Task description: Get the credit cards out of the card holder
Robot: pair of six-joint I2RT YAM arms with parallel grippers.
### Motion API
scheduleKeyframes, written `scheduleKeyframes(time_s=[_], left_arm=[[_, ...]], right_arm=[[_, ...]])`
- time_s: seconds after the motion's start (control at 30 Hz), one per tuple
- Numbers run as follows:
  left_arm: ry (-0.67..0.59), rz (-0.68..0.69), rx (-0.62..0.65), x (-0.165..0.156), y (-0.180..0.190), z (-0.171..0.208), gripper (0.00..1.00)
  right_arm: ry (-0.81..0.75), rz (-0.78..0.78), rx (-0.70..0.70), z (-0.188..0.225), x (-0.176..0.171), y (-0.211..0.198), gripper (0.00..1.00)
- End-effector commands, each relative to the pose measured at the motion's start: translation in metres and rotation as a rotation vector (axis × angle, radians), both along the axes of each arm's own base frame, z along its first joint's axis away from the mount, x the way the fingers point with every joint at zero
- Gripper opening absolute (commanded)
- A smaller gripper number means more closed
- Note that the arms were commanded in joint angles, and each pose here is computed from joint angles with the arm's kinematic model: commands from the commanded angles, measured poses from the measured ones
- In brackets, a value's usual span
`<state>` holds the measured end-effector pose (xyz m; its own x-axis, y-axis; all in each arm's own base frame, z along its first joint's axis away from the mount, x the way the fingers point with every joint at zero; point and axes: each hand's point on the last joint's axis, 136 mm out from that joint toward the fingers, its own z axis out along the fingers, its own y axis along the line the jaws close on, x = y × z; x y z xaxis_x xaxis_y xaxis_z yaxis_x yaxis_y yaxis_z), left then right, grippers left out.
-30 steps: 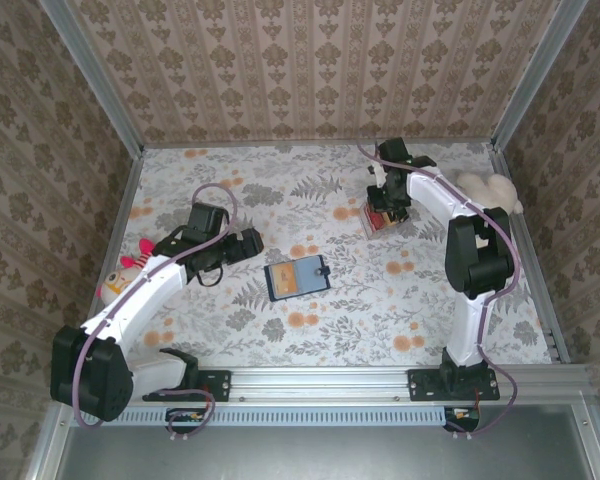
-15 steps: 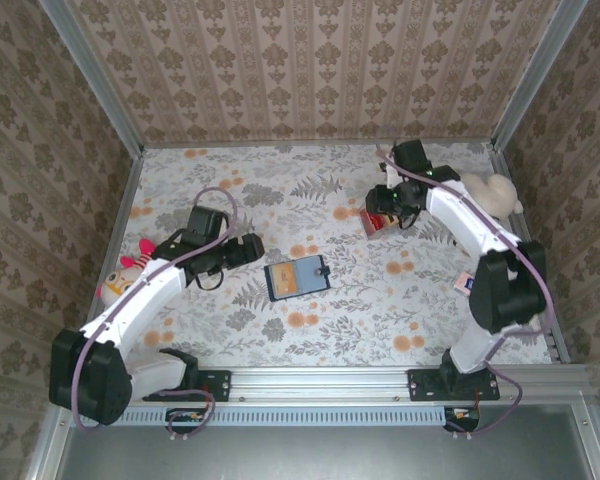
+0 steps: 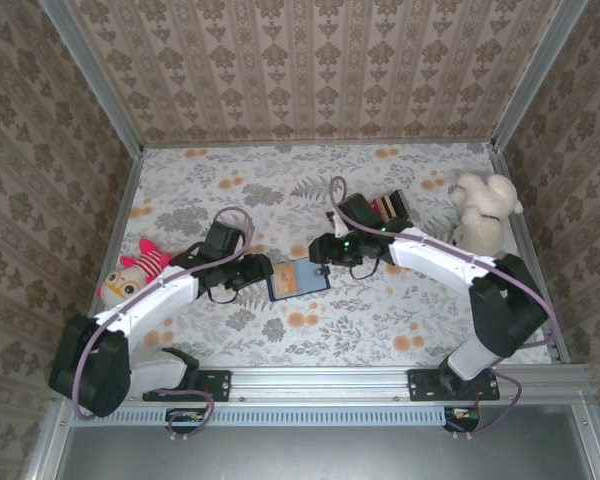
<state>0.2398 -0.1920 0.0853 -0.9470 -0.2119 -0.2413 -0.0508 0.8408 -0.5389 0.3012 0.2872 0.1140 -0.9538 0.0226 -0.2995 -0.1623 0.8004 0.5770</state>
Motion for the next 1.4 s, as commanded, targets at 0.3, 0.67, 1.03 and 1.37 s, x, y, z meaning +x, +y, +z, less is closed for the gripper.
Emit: scheduleKeyframes(time_s=[0.3, 0.67, 1.03, 1.37], left_arm=[[0.004, 0.002, 0.014, 0.022, -0.021, -0.011, 0.34], [0.032, 0.057, -0.005, 0.027, -0.025, -0.029, 0.2], [0.076, 0.093, 0.0, 0.019, -0.022, -0.046, 0.15], [0.104, 0.11, 0.004, 0.016, -0.02, -0.058, 0.13]], right_arm=[[0.112, -0.015, 0.081, -0.043, 0.009, 0.058, 0.36], [0.155, -0.001, 0.035, -0.069, 0.006, 0.057, 0.27], [0.185, 0.038, 0.031, -0.079, 0.001, 0.06, 0.21], [0.21, 0.066, 0.022, -0.087, -0.003, 0.061, 0.14]])
